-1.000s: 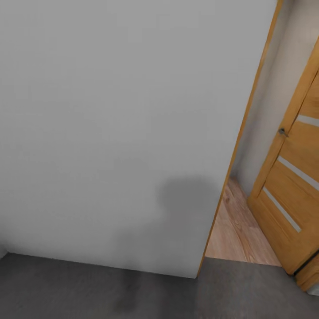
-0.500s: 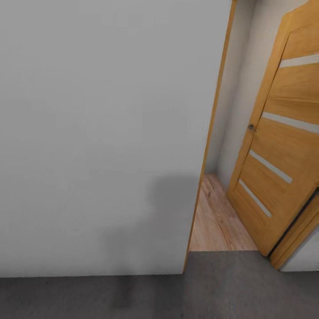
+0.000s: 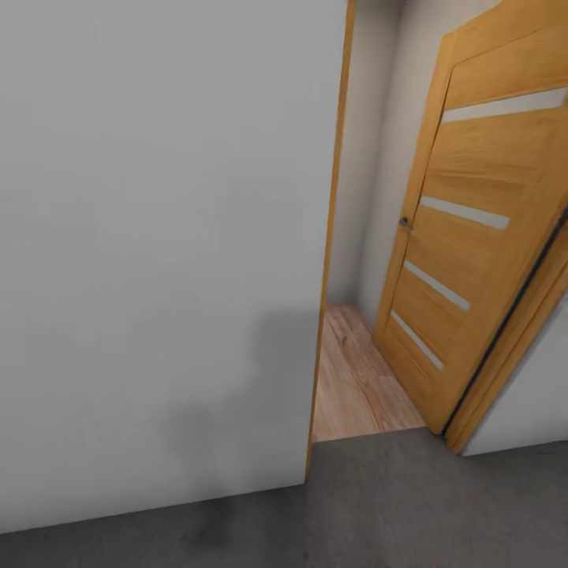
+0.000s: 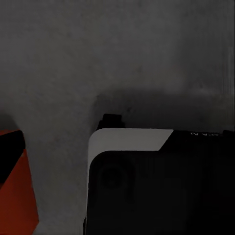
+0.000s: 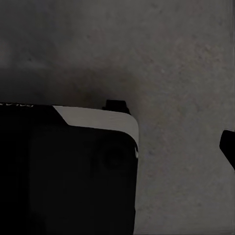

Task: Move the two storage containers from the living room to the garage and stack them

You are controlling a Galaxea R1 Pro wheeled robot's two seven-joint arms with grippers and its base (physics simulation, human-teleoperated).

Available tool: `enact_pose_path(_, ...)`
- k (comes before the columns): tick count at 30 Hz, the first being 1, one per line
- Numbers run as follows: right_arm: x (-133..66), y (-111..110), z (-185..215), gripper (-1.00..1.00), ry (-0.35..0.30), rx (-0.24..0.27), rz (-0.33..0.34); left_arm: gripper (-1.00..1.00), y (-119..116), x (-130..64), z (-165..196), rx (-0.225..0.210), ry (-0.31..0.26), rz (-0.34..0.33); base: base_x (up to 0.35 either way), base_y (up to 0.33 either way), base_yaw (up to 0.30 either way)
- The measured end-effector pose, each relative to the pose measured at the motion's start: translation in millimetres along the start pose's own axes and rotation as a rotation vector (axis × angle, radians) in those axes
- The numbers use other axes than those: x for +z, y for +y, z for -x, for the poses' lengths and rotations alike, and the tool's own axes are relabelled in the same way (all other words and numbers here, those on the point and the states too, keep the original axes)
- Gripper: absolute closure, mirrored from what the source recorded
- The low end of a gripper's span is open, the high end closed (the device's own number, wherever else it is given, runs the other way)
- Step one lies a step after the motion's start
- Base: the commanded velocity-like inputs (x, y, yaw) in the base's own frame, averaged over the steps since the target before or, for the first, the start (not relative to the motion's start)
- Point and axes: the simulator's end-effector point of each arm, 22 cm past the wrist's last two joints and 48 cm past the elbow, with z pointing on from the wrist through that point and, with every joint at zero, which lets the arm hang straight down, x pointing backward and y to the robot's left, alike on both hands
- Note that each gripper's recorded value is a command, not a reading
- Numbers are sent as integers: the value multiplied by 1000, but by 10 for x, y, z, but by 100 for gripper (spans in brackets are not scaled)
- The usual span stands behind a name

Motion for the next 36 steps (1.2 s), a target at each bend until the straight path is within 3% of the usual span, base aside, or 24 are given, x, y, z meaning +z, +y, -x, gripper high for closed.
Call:
enact_pose_path(2,0,3,-3,-100,0,0,0,-100,-125,-4,-3,1,1,-56,0,0,-261)
enact_pose_path(5,0,4,-2,-100,0,0,0,-100,-154,-5,-8,1,1,-67,0,0,-261)
enact_pose_path(36,1,-9,2,-100,0,0,-2,-100,-196,-8,-121,11,10,-75,0,0,-244)
